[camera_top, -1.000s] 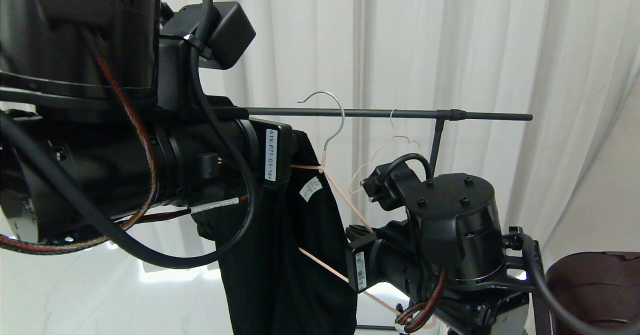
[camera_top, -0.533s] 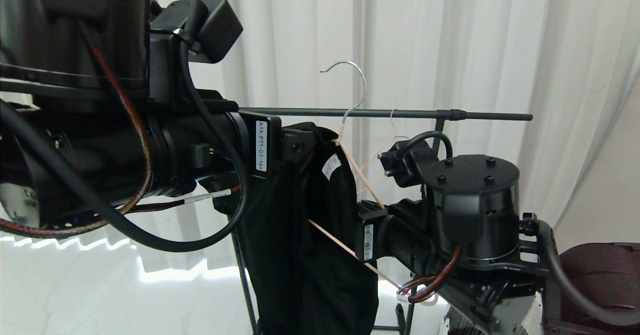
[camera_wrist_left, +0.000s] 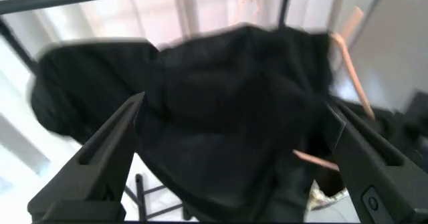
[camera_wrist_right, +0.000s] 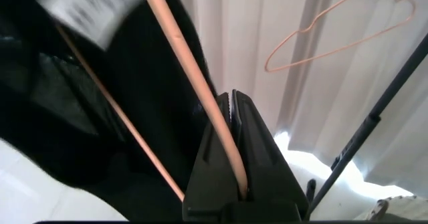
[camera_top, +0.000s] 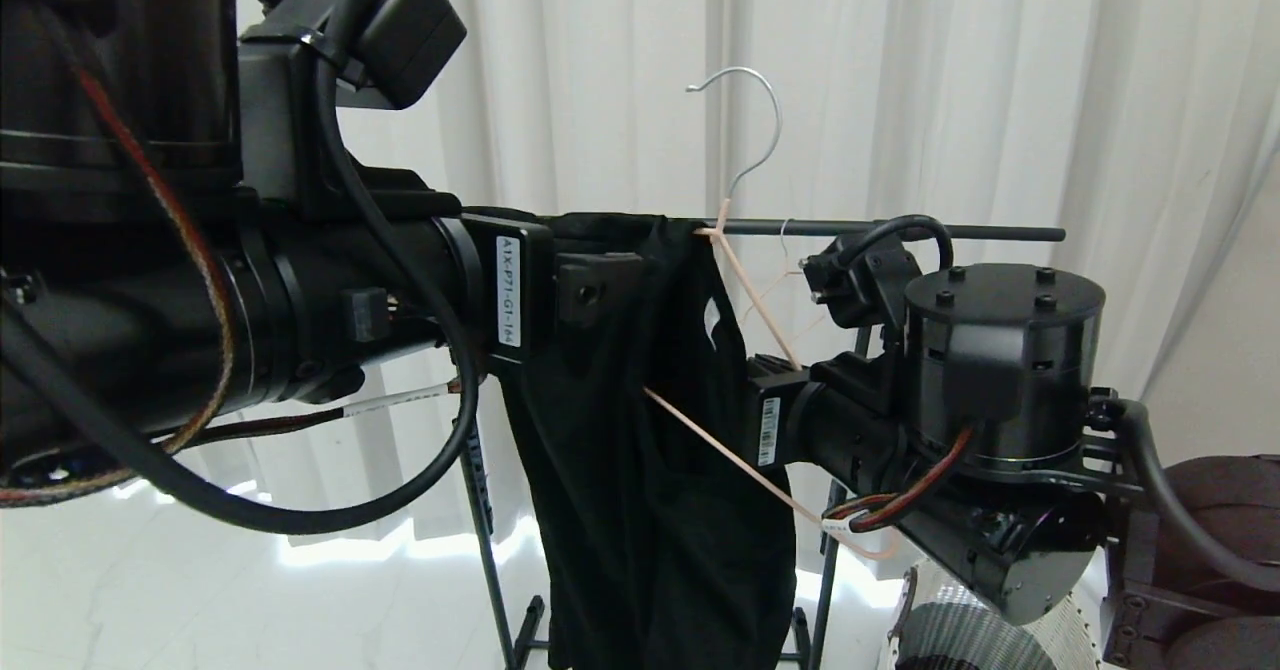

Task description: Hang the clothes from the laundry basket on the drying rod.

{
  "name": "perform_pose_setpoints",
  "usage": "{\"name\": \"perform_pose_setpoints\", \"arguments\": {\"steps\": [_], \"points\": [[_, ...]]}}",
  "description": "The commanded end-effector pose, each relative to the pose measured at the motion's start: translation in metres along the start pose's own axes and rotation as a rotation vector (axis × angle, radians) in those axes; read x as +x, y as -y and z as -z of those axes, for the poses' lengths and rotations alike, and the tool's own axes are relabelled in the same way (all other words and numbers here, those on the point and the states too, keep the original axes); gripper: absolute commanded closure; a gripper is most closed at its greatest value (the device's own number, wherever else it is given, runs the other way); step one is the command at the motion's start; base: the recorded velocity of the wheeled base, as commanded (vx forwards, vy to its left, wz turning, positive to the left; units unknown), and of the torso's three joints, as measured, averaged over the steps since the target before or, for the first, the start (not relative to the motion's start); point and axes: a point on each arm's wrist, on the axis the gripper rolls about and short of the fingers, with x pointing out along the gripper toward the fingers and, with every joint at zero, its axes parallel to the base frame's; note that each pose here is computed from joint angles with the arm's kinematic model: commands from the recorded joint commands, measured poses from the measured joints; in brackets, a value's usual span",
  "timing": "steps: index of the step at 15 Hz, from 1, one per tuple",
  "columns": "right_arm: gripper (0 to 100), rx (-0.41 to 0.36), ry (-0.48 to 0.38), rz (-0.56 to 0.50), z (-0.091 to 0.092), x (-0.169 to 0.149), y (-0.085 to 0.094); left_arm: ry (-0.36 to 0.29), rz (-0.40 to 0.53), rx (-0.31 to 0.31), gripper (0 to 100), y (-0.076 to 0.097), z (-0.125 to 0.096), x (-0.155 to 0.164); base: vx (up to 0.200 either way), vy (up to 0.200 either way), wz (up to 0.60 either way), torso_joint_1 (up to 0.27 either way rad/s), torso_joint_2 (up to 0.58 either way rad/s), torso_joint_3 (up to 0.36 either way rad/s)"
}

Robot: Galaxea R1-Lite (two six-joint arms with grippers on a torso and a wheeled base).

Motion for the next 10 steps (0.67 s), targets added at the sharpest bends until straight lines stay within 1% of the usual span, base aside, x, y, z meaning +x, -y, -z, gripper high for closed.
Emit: {"name": "perform_pose_setpoints", "arguments": {"steps": [1, 3, 5, 6, 8, 9, 10], "points": [[100, 0.004, 0.008, -0.001, -0.002, 0.000, 0.000, -0.011, 0.035, 0.015, 0, 0.009, 0.004, -0.001, 0.000, 0.000, 0.00, 0.000, 0.00, 0.000], [100, -0.009, 0.009, -0.001, -0.003, 0.000, 0.000, -0.028, 0.058, 0.030, 0, 0.015, 0.009, -0.002, 0.000, 0.000, 0.00, 0.000, 0.00, 0.000], [100, -0.008, 0.010, 0.003, -0.003, 0.000, 0.001, -0.032, 0.053, 0.041, 0, 0.013, 0.011, -0.003, 0.000, 0.000, 0.00, 0.000, 0.00, 0.000], [100, -0.009, 0.013, 0.004, -0.004, -0.002, 0.003, -0.028, 0.036, 0.040, 0, 0.007, 0.012, -0.006, 0.000, 0.000, 0.00, 0.000, 0.00, 0.000], [100, -0.046, 0.007, 0.029, -0.003, -0.005, 0.014, -0.025, -0.020, 0.039, 0, -0.014, 0.016, -0.015, 0.000, 0.000, 0.00, 0.000, 0.00, 0.000], [100, -0.068, -0.004, 0.035, -0.001, -0.009, 0.020, -0.021, -0.033, 0.045, 0, -0.028, 0.018, -0.021, 0.000, 0.000, 0.00, 0.000, 0.00, 0.000], [100, -0.083, -0.019, 0.032, 0.003, -0.014, 0.025, -0.008, -0.012, 0.055, 0, -0.039, 0.019, -0.030, 0.000, 0.000, 0.00, 0.000, 0.00, 0.000]]}}
